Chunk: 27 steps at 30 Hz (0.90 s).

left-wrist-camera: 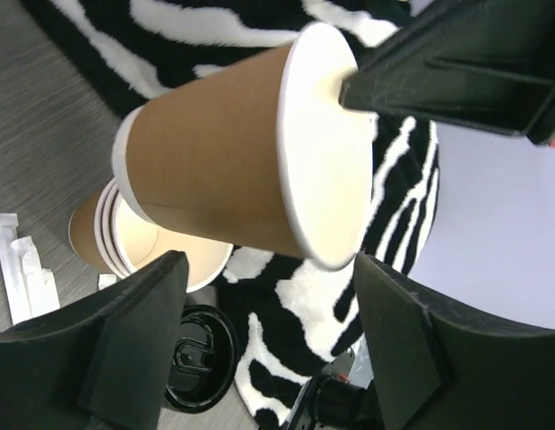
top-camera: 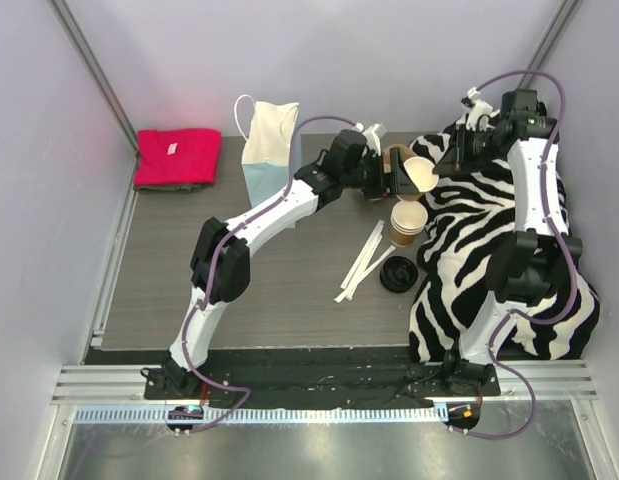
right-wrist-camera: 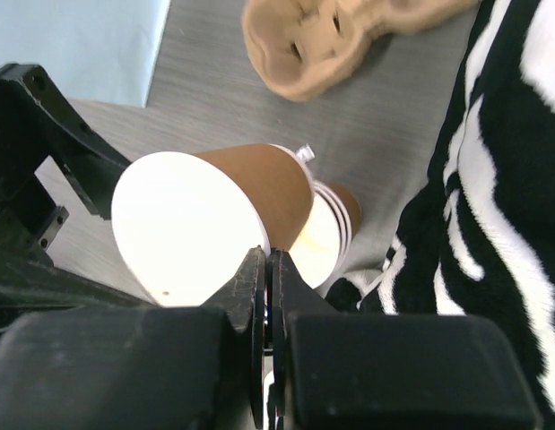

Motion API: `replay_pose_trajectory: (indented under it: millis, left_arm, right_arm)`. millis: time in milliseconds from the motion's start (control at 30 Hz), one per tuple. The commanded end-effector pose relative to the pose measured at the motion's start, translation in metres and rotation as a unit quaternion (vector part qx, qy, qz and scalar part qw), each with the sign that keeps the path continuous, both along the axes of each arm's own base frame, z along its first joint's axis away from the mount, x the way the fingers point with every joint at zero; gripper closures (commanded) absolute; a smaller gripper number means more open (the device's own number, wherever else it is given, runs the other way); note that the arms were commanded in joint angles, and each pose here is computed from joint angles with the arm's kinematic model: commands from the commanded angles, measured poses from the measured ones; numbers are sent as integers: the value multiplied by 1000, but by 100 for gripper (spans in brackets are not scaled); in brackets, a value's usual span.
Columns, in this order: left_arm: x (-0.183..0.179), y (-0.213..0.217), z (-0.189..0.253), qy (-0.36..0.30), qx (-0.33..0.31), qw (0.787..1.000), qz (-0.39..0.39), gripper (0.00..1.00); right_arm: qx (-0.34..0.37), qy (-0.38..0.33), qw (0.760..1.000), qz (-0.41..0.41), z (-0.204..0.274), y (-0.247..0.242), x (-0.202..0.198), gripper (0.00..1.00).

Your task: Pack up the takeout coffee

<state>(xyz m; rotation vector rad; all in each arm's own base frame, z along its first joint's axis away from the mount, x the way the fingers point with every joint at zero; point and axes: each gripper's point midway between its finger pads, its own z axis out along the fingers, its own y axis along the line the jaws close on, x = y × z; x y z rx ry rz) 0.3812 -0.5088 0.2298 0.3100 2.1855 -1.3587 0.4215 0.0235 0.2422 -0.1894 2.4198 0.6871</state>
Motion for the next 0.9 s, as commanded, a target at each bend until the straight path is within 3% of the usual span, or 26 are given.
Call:
replay_pose_trajectory:
  millis: [0, 200, 367, 467, 667, 867]
  left_arm:
    - [-17, 14, 100, -94, -55, 994, -24, 18]
    - [-70, 59, 171, -190, -60, 978, -65, 4]
    - [-128, 119, 169, -270, 6, 955, -127, 0]
    - [-159, 166, 165, -300, 42, 944, -126, 0]
    - [-180, 260, 129, -274, 131, 951, -61, 1]
    - [-166, 327, 105, -231, 171, 957, 31, 0]
  right_arm:
    - [-2, -78, 997, 11, 66, 7, -13, 99]
    - [31, -117, 992, 43, 101, 26, -32, 99]
    - [42, -110, 989, 91, 94, 69, -54, 99]
    - [26, -102, 983, 147, 74, 124, -73, 99]
    - [9, -71, 966, 248, 26, 207, -100, 99]
    - [-21, -56, 954, 294, -24, 267, -118, 99]
